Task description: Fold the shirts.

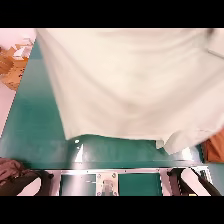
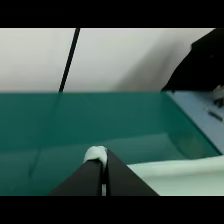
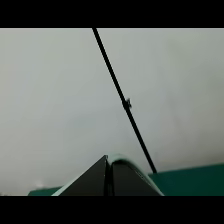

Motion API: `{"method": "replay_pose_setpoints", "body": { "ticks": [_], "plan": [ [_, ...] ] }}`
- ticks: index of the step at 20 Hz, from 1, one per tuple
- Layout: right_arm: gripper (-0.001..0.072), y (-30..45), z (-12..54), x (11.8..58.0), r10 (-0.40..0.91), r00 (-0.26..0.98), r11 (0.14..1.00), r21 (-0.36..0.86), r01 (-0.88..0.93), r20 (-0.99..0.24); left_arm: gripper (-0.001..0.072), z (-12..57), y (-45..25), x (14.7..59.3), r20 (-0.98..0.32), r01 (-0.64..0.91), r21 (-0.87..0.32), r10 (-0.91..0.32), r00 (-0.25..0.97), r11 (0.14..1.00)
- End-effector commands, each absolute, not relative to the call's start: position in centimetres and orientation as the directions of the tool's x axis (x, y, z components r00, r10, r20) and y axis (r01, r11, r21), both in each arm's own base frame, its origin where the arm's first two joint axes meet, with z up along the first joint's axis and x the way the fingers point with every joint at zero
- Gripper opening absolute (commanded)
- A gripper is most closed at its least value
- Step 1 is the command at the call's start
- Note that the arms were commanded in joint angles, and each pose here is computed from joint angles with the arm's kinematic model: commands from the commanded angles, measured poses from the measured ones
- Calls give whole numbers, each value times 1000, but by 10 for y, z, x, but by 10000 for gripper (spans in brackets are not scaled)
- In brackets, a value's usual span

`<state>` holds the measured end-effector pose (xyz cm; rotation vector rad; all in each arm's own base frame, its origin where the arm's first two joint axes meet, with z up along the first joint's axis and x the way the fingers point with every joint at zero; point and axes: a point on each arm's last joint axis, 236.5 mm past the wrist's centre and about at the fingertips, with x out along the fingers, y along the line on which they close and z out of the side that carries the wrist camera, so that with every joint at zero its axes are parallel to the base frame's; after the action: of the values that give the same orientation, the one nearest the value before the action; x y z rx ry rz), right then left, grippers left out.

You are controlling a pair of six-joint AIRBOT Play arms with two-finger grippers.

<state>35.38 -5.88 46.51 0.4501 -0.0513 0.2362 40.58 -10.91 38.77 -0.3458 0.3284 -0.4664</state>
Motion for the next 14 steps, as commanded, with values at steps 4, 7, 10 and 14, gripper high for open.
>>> {"method": "replay_pose_setpoints", "body": {
  "ticks": [4,7,10,14],
  "plan": [
    [22,-82,202,471,260,931,724,690,-12,-256,21,110,-133,512,-638,130,-526,-491,593,841],
    [21,-101,97,507,276,877,638,757,138,-392,21,45,-139,549,-643,31,-591,-494,585,806],
    [22,-116,30,534,303,835,591,778,215,-460,21,25,-132,577,-605,-6,-615,-467,645,788],
    [21,-134,10,572,310,845,553,806,212,-435,21,48,-114,613,-517,-8,-611,-391,762,792]
  ]
}}
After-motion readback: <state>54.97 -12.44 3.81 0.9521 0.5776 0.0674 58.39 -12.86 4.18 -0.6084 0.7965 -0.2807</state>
